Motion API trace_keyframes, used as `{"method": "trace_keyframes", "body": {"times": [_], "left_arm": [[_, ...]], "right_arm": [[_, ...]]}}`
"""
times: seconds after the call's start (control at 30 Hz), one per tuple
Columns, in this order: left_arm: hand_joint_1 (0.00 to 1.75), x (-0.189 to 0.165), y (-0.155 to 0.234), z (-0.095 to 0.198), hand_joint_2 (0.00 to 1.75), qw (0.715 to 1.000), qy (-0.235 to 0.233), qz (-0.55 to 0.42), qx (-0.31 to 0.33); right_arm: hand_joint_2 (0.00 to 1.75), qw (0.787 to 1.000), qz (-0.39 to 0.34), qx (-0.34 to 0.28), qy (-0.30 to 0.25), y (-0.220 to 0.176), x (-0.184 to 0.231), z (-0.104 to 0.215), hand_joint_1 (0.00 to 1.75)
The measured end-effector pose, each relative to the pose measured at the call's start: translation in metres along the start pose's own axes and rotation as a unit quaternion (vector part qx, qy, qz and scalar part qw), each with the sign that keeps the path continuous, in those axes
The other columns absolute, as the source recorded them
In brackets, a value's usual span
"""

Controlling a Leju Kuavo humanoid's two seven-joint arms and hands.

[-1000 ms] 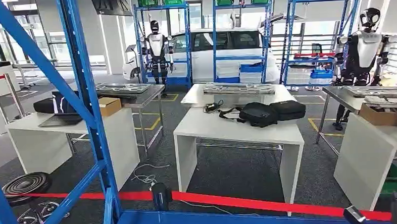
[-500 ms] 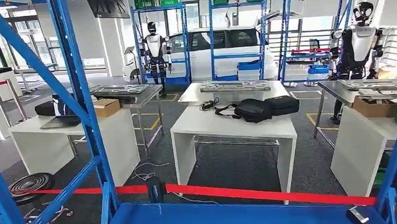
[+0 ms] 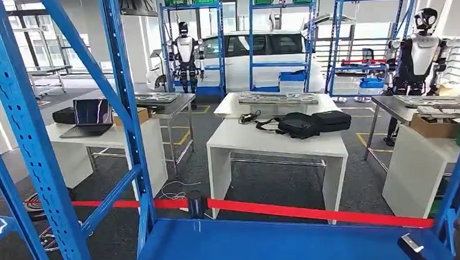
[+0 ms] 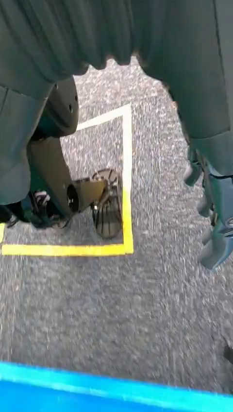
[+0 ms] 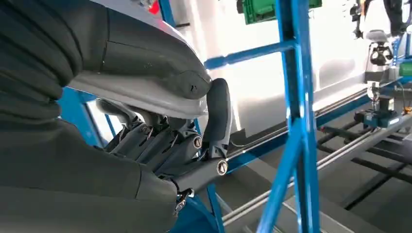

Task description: Take the parts from the cabinet and place them on the table.

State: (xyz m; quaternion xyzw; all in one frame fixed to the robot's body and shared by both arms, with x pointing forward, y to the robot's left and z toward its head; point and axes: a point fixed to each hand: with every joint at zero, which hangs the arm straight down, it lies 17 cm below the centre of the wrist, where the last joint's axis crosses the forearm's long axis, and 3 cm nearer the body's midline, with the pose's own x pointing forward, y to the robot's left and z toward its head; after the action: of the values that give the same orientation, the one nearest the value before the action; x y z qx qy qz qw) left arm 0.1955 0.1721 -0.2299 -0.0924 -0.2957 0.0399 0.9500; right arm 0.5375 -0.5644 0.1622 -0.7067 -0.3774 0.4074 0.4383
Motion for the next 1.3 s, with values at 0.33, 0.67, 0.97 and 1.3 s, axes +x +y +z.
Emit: {"method": "trace_keyframes", "body": {"times": [0.33,0.67,0.97,1.3], "left_arm": [[0.0,0.004,-0.004,-0.001,1.75,1.0,-0.002,0.002,-0.007],[0.0,0.008,-0.009,-0.002,1.75,1.0,-0.007,0.003,-0.011],[0.0,0.007,-0.01,-0.001,1.75,1.0,-0.007,0.004,-0.013],[0.0,0.005,-0.012,0.0,1.75,1.0,-0.005,0.004,-0.015]], "right_arm": [[1.75,1.0,-0.001,-0.004,-0.013,-0.007,0.011,-0.006,1.75],[1.75,1.0,-0.009,-0.013,-0.019,-0.015,0.016,-0.012,1.75],[1.75,1.0,-0.009,0.001,-0.019,-0.001,0.016,-0.001,1.75],[1.75,1.0,-0.012,-0.007,-0.016,-0.006,0.013,-0.005,1.75]]}}
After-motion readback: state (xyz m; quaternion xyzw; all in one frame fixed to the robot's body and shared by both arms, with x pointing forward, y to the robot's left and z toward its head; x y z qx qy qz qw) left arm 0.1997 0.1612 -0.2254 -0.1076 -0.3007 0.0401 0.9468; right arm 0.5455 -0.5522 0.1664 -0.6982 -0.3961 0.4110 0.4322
